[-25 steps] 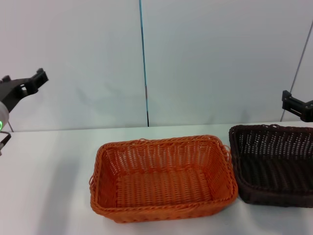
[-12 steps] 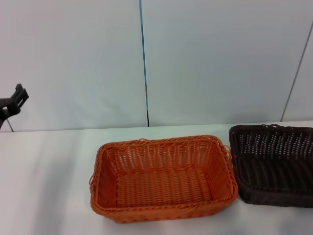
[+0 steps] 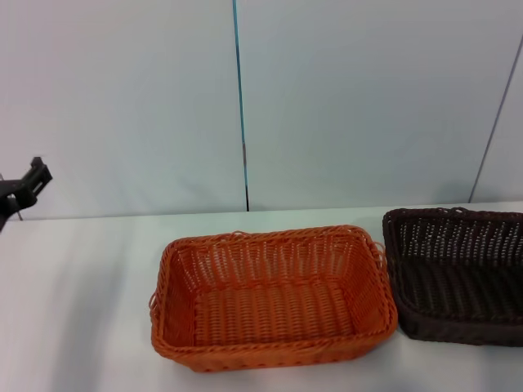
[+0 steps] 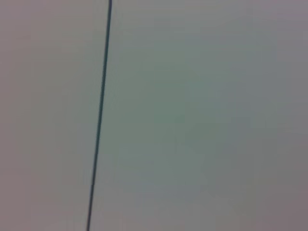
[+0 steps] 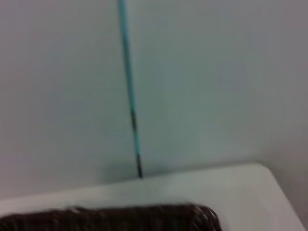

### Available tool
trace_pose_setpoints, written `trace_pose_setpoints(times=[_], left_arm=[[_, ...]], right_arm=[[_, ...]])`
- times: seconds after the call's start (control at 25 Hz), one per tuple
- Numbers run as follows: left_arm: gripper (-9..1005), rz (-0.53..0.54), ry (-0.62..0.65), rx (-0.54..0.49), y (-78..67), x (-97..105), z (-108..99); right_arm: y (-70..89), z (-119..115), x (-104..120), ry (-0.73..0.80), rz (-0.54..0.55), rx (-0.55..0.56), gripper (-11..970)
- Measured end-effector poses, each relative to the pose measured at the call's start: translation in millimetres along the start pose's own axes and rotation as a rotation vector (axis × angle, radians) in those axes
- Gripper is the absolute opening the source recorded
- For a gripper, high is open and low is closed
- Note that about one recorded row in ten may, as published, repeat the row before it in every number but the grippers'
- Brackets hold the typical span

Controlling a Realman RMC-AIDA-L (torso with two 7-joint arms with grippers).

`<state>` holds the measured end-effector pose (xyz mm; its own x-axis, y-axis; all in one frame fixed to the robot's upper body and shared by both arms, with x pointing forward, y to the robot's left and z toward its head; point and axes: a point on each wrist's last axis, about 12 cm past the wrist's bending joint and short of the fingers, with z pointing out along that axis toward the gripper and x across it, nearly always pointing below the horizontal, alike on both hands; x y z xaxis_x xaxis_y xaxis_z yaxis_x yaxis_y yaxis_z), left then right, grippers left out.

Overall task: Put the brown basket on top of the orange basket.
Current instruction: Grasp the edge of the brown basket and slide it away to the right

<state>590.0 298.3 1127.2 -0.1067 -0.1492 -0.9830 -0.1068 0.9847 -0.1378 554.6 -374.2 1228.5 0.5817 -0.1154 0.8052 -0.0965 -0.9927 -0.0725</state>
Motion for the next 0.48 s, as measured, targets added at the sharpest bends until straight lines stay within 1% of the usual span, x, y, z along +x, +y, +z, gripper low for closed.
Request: trace_pose_setpoints(times=[0.12,0.28,0.36,0.48], left_arm=[[908,-0.008,0.018,0.006,-0.9,4,5],[908,0.009,0.013,-0.002,-0.6,5,10],[908,0.03,-0.013,-0.011,0.2,4,9],[907,0.063,-0.087,-0.03,0.4,-2,5]], right_arm=[[6.5,4,-2,-0.053,0.009,-0.017,944],[10.4,11,-5,-0.092,0.009,-0.019,944],[11.1,13,-6,-0.098,0.006,-0.017,944],[11.8,14,-6,-0.1,0.004,-0.017,944]])
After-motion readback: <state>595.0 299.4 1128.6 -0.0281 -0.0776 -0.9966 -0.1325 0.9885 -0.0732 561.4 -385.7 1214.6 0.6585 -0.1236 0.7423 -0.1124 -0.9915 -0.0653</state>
